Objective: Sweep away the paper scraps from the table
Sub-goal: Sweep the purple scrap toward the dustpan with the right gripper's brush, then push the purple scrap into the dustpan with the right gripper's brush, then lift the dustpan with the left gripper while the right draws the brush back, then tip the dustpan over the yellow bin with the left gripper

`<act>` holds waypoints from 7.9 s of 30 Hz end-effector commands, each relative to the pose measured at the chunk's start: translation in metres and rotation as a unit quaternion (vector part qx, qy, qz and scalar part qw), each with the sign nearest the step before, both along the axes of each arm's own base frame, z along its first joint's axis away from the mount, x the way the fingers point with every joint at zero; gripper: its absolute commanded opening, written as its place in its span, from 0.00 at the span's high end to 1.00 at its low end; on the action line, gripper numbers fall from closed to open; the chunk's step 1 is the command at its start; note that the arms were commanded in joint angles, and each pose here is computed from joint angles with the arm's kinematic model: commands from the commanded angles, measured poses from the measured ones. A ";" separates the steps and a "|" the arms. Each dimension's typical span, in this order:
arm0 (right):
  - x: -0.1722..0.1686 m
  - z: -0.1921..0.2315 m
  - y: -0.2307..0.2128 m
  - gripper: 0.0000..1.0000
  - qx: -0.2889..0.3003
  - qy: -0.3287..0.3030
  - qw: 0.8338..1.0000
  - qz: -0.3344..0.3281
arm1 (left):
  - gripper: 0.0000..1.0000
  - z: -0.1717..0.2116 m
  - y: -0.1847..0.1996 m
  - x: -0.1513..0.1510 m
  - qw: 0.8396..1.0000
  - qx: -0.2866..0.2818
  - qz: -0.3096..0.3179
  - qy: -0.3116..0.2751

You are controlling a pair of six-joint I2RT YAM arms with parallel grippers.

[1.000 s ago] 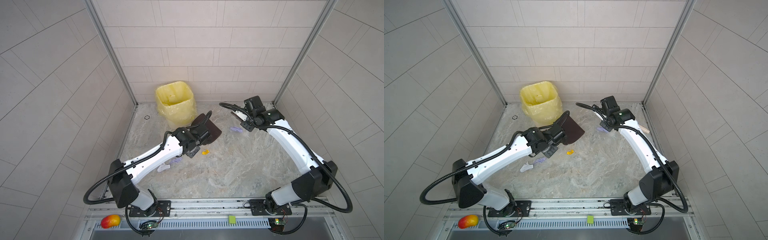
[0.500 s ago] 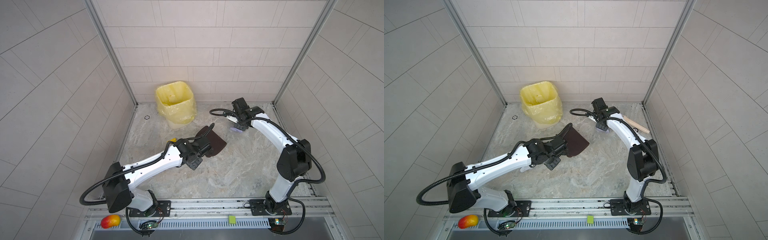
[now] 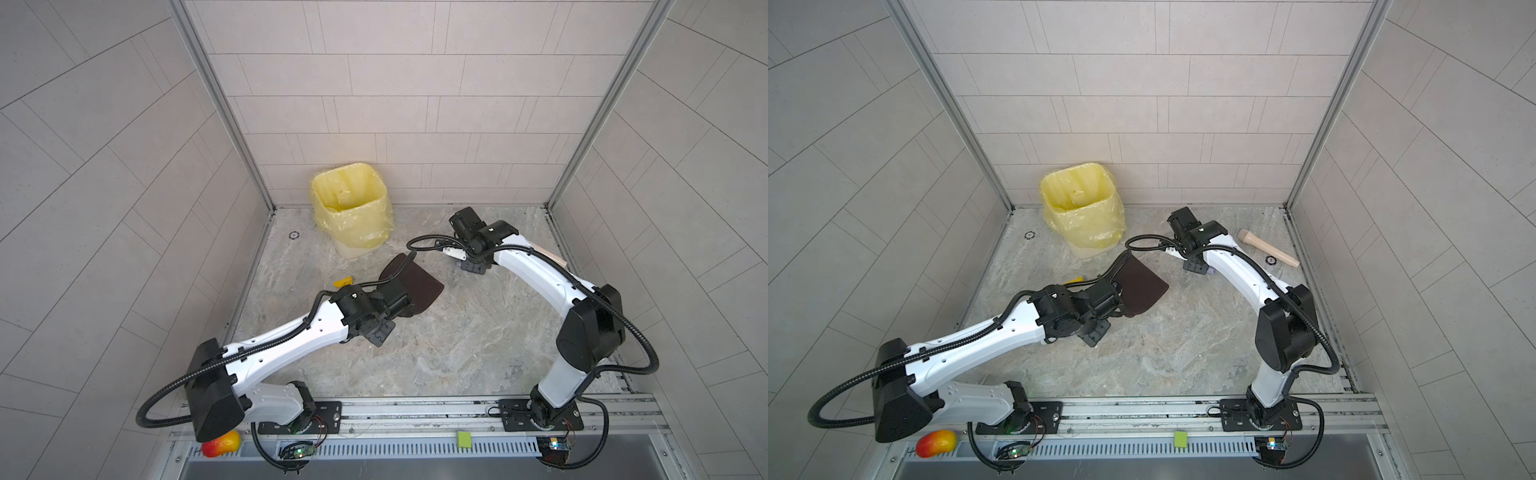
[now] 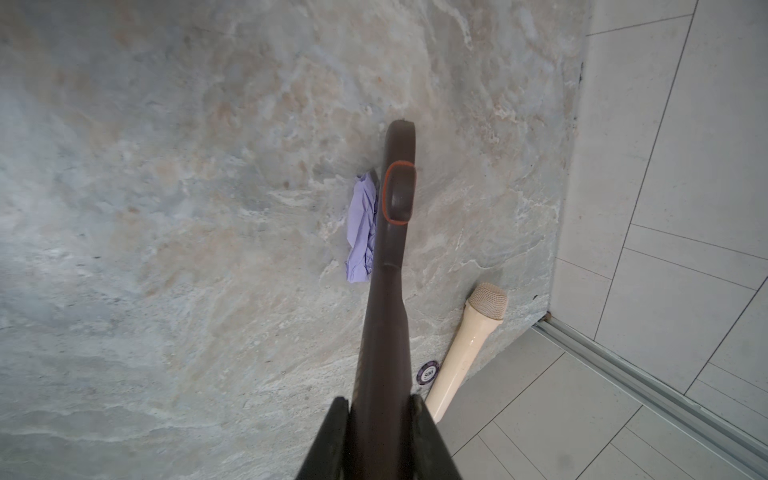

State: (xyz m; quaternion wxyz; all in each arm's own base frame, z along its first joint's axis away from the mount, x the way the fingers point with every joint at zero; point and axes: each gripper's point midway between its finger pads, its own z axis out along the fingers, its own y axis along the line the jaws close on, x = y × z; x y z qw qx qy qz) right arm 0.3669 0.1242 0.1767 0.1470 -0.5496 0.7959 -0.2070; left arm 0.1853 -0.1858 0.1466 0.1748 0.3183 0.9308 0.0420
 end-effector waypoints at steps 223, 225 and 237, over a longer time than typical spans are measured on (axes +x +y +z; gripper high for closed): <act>-0.141 0.064 -0.013 1.00 0.354 0.169 0.866 -0.310 | 1.00 0.169 0.203 0.210 0.945 0.074 0.303 -0.104; -0.139 0.062 -0.013 1.00 0.352 0.173 0.865 -0.312 | 1.00 0.169 0.208 0.216 0.943 0.096 0.300 -0.107; -0.133 0.059 -0.007 1.00 0.352 0.195 0.859 -0.318 | 1.00 0.179 0.230 0.229 0.921 0.261 0.259 -0.129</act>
